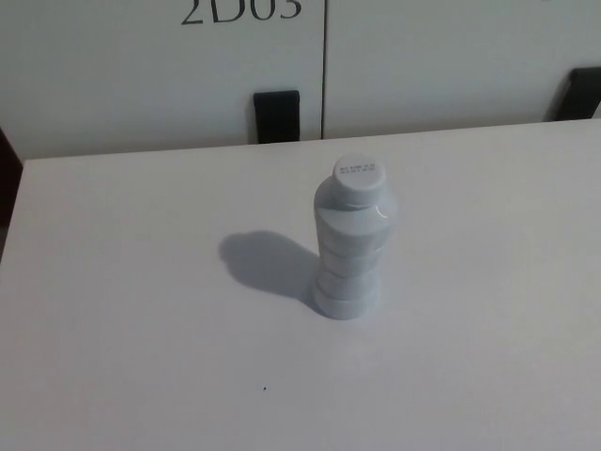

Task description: The robot picks up a bottle from a person using its left hand and walk towards the table in frontand put the bottle on the table.

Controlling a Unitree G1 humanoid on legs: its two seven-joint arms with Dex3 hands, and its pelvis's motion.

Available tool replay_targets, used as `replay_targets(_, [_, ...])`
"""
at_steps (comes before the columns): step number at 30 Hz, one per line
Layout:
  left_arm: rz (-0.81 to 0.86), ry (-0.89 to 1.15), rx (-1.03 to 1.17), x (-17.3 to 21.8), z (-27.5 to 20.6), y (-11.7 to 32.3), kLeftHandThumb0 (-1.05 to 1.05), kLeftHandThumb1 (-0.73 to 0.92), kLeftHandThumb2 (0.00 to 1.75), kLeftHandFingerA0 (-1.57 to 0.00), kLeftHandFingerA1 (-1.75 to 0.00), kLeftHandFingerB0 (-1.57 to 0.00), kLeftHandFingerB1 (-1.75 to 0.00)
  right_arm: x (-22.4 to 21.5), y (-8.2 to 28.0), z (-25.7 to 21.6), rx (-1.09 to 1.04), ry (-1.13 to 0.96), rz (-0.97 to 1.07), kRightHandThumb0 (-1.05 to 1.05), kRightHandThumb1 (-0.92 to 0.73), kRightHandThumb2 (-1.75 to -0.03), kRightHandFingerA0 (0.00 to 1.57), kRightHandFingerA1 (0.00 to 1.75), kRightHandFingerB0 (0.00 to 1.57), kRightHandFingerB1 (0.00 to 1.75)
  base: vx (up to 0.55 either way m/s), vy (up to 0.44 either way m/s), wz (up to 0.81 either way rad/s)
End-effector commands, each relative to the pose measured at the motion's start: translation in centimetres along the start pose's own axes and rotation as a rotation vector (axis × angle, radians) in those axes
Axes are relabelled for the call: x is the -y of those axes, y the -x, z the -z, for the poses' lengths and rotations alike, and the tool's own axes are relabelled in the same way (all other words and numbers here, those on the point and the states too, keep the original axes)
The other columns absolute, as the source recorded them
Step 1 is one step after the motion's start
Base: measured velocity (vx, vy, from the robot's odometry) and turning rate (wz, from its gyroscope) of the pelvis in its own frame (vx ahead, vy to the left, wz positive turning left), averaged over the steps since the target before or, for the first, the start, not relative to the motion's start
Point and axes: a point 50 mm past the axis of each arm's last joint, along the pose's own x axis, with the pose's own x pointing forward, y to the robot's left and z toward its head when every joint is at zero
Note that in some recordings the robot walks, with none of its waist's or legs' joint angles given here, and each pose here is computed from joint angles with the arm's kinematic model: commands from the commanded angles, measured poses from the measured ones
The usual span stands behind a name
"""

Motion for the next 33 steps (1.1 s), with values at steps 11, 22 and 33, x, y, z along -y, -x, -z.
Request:
replay_targets(11, [0.007, -0.76, -0.799, -9.2, 3.4, -7.1, -0.38, 0.74, 0.61, -0.58, -0.62, -0.53, -0.51, 0.9, -0.4, -1.1, -0.001, -0.009, 0.023, -0.32, -0.75, -0.62, 0.58, 0.43, 0.49, 0.39, 0.0, 0.0, 0.0])
replay_targets(22, [-0.071, -0.626, -0.952, -10.2, 6.9, -7.5, -0.35, 0.77, 0.63, -0.54, -0.5, -0.44, -0.42, -0.2, 0.0, 0.4, -0.027, -0.005, 0.011, -0.33, -0.75, -0.62, 0.59, 0.43, 0.49, 0.38, 0.0, 0.0, 0.0])
replay_targets(33, [-0.09, -0.658, -0.95, -11.0, 6.4, -8.7, -0.35, 0.77, 0.63, -0.54, -0.5, -0.44, -0.42, 0.4, -0.1, -0.1, -0.017, -0.019, 0.026, -0.33, -0.75, -0.62, 0.59, 0.43, 0.49, 0.38, 0.0, 0.0, 0.0])
